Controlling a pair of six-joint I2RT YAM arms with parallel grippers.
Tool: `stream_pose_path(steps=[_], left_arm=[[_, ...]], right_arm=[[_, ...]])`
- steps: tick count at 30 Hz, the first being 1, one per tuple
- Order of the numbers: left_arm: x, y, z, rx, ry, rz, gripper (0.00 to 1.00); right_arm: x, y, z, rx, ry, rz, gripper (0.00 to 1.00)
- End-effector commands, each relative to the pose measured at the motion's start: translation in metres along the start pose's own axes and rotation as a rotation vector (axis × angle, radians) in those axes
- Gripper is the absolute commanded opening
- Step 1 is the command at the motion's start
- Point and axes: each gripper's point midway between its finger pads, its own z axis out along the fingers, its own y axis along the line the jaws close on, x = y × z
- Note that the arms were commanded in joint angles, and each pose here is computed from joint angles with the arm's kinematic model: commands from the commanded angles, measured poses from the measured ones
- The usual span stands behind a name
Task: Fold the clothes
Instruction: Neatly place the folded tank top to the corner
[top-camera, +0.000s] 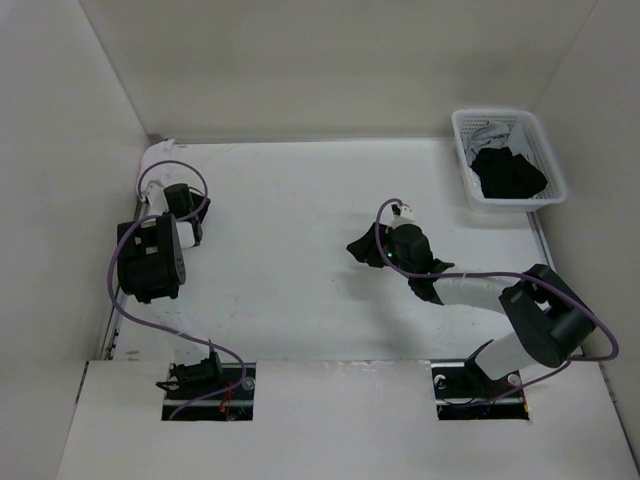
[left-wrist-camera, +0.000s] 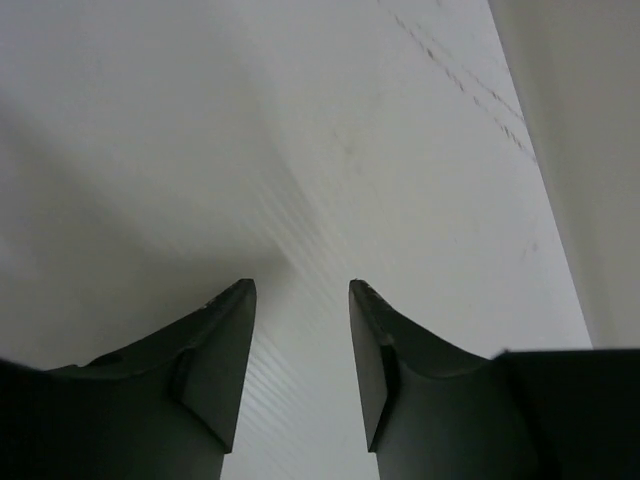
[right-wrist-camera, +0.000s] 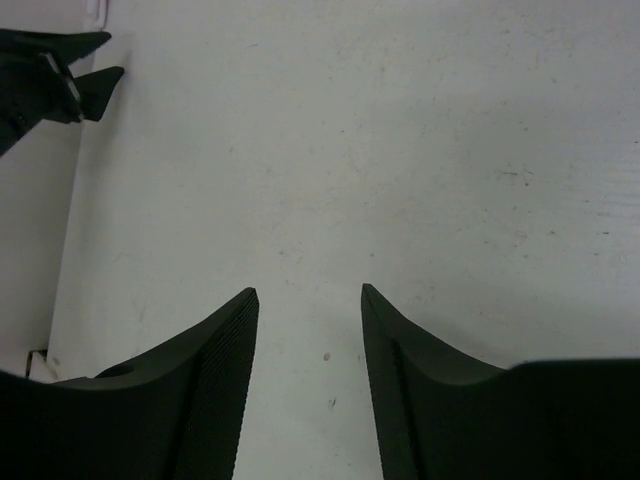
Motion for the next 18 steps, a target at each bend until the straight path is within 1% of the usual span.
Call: stream_pose_path(steps=[1, 3, 4, 5, 6, 9, 10, 11, 14, 15, 18], left_arm=[[0.017, -0.070, -0.042, 0.214, -0.001, -0.021, 0.37], [0.048, -0.094, -0.064, 0.275, 0.047, 0.032, 0.37], [0.068, -0.106, -0.078, 0.309, 0.075, 0.083, 0.39], [0.089, -0.116, -0.091, 0.338, 0.105, 0.132, 0.41], [0.112, -0.126, -0.107, 0.371, 0.142, 0.182, 0.45], [0.172, -0.138, -0.153, 0.455, 0.243, 0.326, 0.55], [0.188, -0.140, -0.168, 0.485, 0.274, 0.366, 0.58], [0.204, -0.140, -0.182, 0.506, 0.309, 0.396, 0.60], [0.241, -0.136, -0.218, 0.550, 0.406, 0.469, 0.65], [0.253, -0.136, -0.231, 0.574, 0.439, 0.490, 0.65], [0.277, -0.142, -0.269, 0.660, 0.506, 0.520, 0.65]], right_arm=[[-0.013, 0.019, 0.004, -0.048, -0.033, -0.014, 0.44], [-0.016, 0.020, 0.003, -0.050, -0.042, -0.021, 0.29], [-0.017, 0.020, 0.001, -0.050, -0.046, -0.027, 0.22], [-0.019, 0.020, 0.000, -0.048, -0.055, -0.034, 0.18], [-0.021, 0.019, -0.001, -0.043, -0.066, -0.042, 0.15], [-0.033, 0.015, -0.008, -0.013, -0.123, -0.066, 0.15], [-0.037, 0.013, -0.011, -0.001, -0.145, -0.078, 0.17], [-0.041, 0.011, -0.014, 0.011, -0.166, -0.087, 0.23], [-0.052, 0.004, -0.023, 0.045, -0.223, -0.088, 0.43], [-0.058, 0.002, -0.025, 0.056, -0.242, -0.085, 0.50], [-0.075, -0.007, -0.032, 0.080, -0.295, -0.061, 0.61]])
